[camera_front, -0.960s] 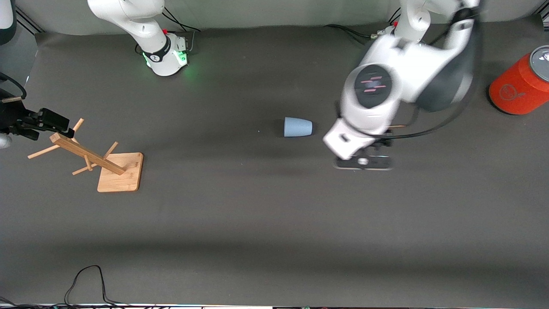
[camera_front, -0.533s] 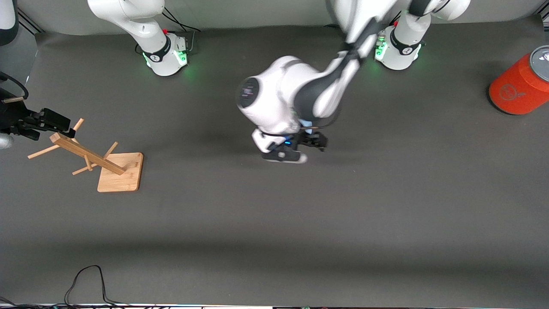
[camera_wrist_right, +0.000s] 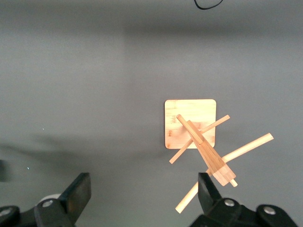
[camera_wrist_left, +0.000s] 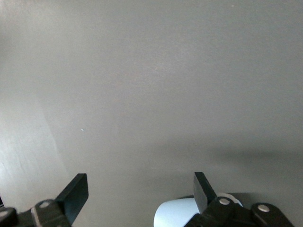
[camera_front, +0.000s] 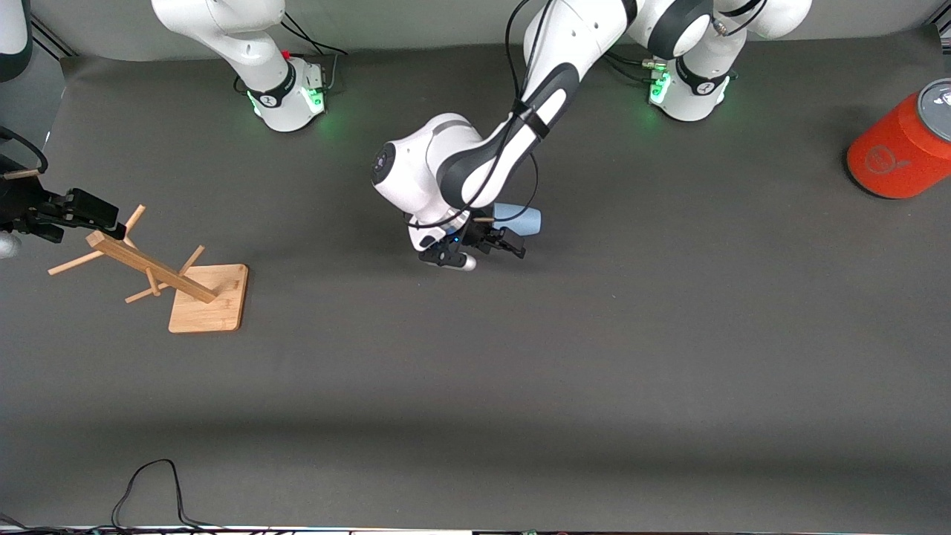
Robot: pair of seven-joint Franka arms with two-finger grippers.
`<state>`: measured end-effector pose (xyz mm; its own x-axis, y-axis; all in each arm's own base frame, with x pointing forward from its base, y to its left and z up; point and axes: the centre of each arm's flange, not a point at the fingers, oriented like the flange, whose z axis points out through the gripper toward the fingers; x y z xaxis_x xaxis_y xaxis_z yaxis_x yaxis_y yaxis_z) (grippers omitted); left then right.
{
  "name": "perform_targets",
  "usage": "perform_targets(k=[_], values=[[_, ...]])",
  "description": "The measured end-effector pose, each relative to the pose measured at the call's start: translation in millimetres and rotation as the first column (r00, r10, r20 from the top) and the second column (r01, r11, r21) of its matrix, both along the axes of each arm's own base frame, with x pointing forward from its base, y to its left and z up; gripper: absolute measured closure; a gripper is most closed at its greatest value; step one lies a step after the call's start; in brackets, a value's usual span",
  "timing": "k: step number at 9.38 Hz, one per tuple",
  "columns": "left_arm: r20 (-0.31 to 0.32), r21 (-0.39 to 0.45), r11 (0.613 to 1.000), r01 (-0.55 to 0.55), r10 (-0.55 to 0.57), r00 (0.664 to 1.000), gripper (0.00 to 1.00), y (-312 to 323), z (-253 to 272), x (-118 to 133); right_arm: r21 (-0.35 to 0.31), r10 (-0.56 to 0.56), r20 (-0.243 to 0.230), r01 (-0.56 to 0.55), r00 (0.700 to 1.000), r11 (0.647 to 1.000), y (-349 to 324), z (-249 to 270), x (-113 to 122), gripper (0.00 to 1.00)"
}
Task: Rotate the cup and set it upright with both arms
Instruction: 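Reach the left gripper to the blue cup lying on the table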
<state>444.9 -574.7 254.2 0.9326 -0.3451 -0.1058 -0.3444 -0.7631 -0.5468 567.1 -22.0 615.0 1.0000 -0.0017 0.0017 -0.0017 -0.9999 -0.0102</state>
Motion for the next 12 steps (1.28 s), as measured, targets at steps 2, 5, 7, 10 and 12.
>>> perform_targets(k=[2, 5, 7, 10, 12], values=[[-0.021, 0.032, 0.999, 0.023, -0.023, 1.000, 0.03, -7, -23, -18, 0.000, 0.000, -0.005, 0.000, 1.000, 1.000, 0, -3, 2, 0.00], [-0.054, 0.091, 0.995, 0.034, -0.029, 0.998, 0.03, -2, -60, -35, -0.001, 0.002, -0.010, -0.002, 1.000, 1.000, 1, -7, 5, 0.00], [-0.066, 0.108, 0.994, 0.036, -0.029, 0.997, 0.06, 2, -68, -38, -0.001, 0.002, -0.013, -0.002, 1.000, 1.000, 1, -10, 6, 0.00], [-0.091, 0.101, 0.994, 0.037, -0.027, 0.995, 0.07, 2, -70, -41, -0.001, 0.002, -0.011, -0.002, 1.000, 1.000, 1, -9, 6, 0.00], [-0.129, 0.018, 1.000, -0.014, 0.016, 0.992, 0.00, -10, -52, -44, -0.001, 0.002, -0.006, -0.002, 1.000, 1.000, 1, -8, 7, 0.00]])
